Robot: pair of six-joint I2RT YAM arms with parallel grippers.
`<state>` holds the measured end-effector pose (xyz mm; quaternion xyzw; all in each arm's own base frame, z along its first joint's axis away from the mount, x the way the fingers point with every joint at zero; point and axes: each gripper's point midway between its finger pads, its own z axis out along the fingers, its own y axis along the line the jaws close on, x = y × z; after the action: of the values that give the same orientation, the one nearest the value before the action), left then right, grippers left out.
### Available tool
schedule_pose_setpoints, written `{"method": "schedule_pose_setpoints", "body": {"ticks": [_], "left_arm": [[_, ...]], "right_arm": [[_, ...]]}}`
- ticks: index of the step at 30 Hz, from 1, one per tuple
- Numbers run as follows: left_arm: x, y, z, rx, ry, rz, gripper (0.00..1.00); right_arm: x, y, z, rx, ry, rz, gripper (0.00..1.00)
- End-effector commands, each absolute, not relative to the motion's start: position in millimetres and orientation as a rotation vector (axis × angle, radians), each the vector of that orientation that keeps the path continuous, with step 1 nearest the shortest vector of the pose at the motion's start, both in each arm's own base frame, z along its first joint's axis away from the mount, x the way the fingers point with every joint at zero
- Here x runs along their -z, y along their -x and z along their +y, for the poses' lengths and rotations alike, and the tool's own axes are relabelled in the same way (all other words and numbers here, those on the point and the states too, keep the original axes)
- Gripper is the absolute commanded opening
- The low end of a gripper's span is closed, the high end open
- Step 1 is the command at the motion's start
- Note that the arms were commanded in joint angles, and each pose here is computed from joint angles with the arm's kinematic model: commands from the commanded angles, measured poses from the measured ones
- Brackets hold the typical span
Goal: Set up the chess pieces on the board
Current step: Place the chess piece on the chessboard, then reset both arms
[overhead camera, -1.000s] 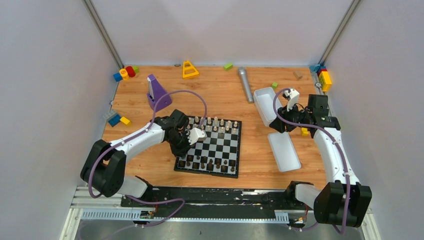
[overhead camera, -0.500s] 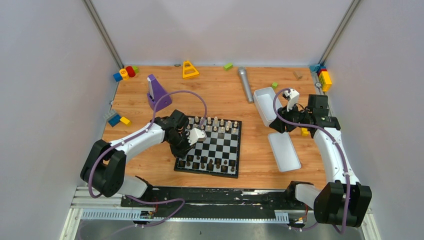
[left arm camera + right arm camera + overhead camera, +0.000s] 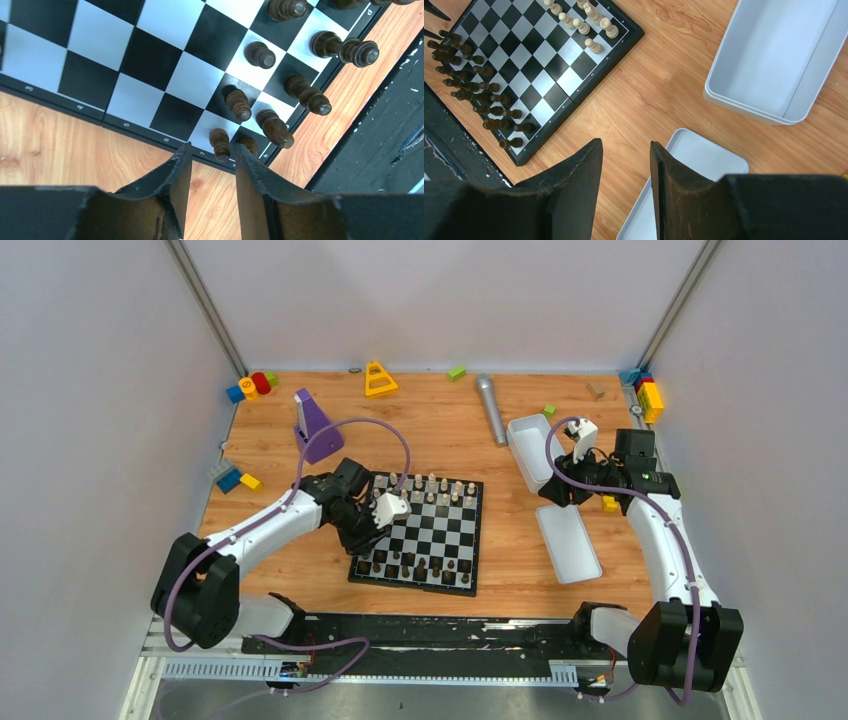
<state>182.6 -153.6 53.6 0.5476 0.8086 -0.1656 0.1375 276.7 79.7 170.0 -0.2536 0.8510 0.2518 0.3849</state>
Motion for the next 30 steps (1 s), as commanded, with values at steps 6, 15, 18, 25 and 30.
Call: {"method": "schedule_pose_setpoints", "body": {"ticks": [6,15,18,25,30], "left_arm": [[-89.3,-216.7,-154.7,0.348,-1.432,2.198,0.53],[-127.4,-268.2,-134.4,0.12,-1.124,2.083,0.75],[-147.4,-291.0,-120.1,0.043,-0.985,2.031,0.84],[-182.1,-324.1,-91.1,-0.029,-0.727,1.981,0.97],[-206.5,-335.3,-79.0,-0.046,-0.627,1.949,1.0]], "right_arm": [[-176.5,-276.6,81.7,-0.654,0.667,2.134,0.41],[-176.5,-280.0,76.8,-0.611,0.66,2.141,0.42],[-178.6,-283.9,71.6,-0.564,0.652,2.137,0.44],[-190.1,-300.5,51.8,-0.442,0.567,2.123,0.53],[-209.4,-313.9,36.1,-0.362,0.492,2.088,0.71]]}}
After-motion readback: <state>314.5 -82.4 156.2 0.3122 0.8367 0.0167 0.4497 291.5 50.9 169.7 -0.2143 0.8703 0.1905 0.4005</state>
